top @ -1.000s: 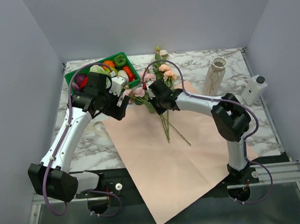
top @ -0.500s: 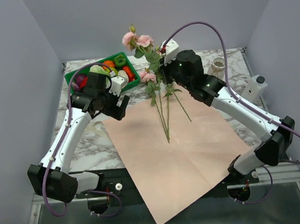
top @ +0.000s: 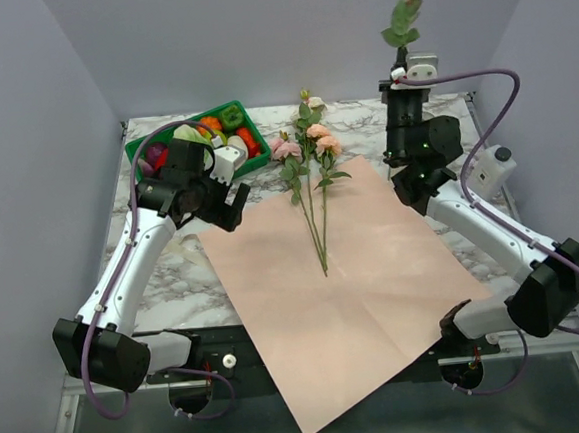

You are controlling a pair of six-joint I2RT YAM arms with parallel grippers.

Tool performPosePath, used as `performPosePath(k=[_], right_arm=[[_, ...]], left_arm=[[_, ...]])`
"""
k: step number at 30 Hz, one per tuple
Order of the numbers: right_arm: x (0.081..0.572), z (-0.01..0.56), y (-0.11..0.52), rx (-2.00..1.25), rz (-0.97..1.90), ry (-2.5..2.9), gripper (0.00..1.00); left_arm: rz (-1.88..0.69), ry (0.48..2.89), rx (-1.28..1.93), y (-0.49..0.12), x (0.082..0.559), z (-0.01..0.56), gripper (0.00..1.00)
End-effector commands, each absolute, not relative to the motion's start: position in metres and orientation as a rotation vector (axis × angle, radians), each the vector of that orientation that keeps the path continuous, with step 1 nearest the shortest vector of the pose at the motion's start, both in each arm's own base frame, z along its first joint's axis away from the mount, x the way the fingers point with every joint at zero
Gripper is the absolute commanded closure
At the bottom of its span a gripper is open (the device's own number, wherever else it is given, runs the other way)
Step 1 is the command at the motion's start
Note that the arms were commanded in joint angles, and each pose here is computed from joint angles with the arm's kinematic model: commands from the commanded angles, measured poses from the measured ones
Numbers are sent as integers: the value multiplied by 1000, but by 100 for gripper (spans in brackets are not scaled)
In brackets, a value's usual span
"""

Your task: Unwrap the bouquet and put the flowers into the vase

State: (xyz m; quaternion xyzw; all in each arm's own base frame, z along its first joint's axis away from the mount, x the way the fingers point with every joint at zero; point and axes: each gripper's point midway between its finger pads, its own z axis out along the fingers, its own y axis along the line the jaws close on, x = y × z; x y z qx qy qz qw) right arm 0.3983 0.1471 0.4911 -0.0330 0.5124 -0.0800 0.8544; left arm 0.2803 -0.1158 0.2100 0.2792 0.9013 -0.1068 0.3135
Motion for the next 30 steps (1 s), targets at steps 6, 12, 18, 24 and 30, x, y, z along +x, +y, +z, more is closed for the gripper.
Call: performPosePath(k=[6, 12, 18, 24, 30], right_arm=[[388, 546, 62, 204, -360, 648, 99], [406, 552, 55, 159, -457, 611, 99], [401, 493, 123, -2, -114, 868, 99], [363, 393, 187, -110, 126, 1151, 99], [340, 280, 205, -164, 310, 1575, 99]], left_arm=[[-225, 2279, 757, -111, 293, 230, 1], [-212, 2257, 763, -112, 304, 229, 1], [-220, 2277, 767, -114, 313, 218, 1], [-259, 2286, 757, -120, 313, 215, 1], [-266, 2273, 742, -120, 309, 220, 1]])
